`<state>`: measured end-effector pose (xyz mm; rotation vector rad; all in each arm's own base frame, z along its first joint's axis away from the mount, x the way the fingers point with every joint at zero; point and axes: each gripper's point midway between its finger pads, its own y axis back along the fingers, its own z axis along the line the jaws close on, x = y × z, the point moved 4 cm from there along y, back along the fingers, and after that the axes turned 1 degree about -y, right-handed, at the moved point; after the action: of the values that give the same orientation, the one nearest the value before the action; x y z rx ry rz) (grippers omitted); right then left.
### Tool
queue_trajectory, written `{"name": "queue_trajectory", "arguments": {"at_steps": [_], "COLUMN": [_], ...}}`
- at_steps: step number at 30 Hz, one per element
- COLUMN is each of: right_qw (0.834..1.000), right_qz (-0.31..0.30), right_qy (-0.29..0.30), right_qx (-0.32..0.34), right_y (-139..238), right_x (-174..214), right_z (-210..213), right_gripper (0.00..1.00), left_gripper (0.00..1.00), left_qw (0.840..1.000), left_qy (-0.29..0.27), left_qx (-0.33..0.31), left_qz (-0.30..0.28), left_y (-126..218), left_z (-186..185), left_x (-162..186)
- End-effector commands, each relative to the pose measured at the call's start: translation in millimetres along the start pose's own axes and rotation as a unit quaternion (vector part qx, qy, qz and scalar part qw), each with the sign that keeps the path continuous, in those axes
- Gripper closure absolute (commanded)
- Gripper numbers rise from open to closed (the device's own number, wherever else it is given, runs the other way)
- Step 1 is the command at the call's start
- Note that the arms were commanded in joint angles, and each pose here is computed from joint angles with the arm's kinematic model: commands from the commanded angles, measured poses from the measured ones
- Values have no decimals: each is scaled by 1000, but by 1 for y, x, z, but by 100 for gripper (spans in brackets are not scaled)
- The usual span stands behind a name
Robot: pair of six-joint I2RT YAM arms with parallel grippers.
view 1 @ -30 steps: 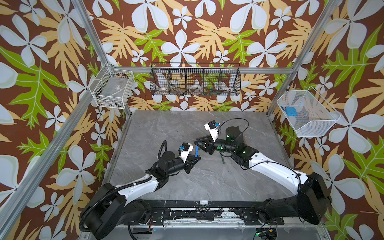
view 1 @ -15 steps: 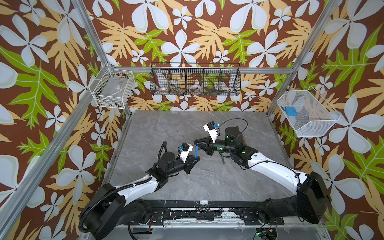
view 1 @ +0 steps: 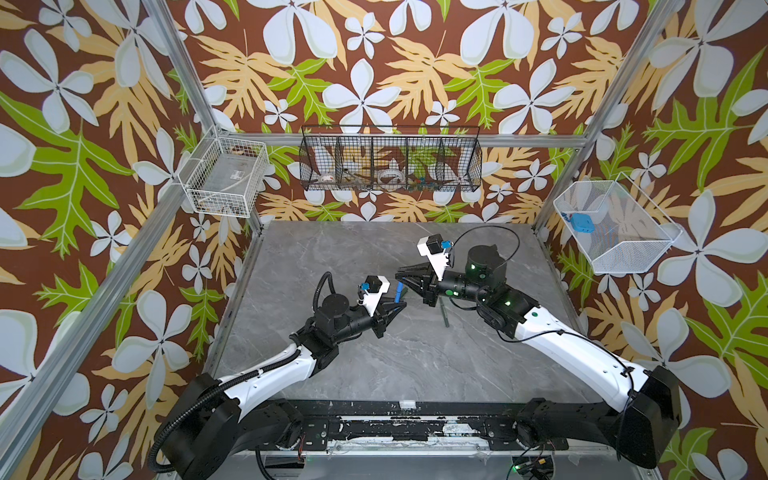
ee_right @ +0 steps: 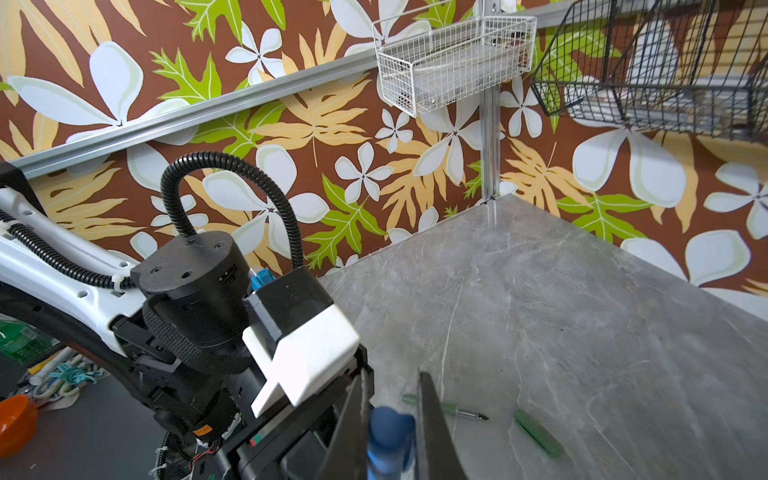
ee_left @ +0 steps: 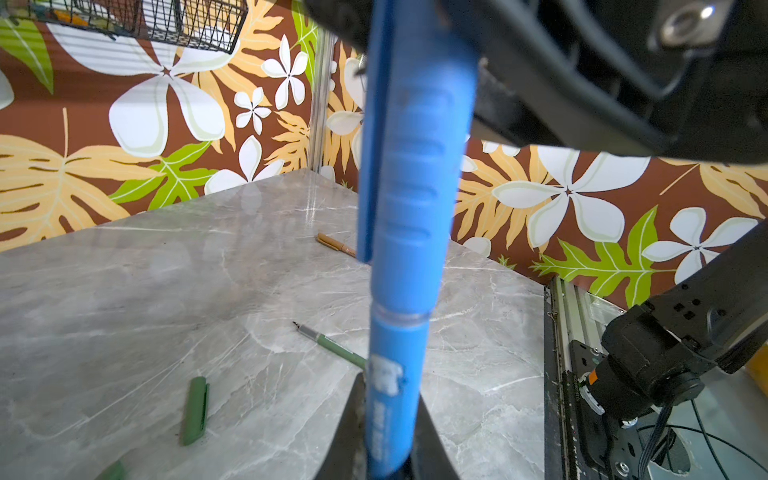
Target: Insert the pens into the pen caps
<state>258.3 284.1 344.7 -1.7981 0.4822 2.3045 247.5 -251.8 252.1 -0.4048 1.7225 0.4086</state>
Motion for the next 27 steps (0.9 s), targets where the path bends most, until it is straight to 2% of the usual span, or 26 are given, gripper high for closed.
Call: {"name": "queue_trajectory", "arguments": {"at_steps": [1,11,20,27], "right_qw": [991,986,983,976], "right_qz": [115,144,163,205], "right_qy": [-56,-75,-75,-75], "right_qx": [-29,-27,-32,9], "right_y": [6,12,12,13], "right_x": [52,78,97,128], "right_z": [9,10,20,17], "right_gripper": [98,100,100,100], "left_gripper": [100,100,100,100], "left_qw": [991,975,968,962], "left_qy": [-35,-60,-49,-27], "left_qx": [-34,-58,-52,-49], "left_qz": [-128,-207,-240,-266], "left_y": [2,10,11,22], "left_z": [6,7,5,13], "left_x": [-64,-107,-133,-147]}}
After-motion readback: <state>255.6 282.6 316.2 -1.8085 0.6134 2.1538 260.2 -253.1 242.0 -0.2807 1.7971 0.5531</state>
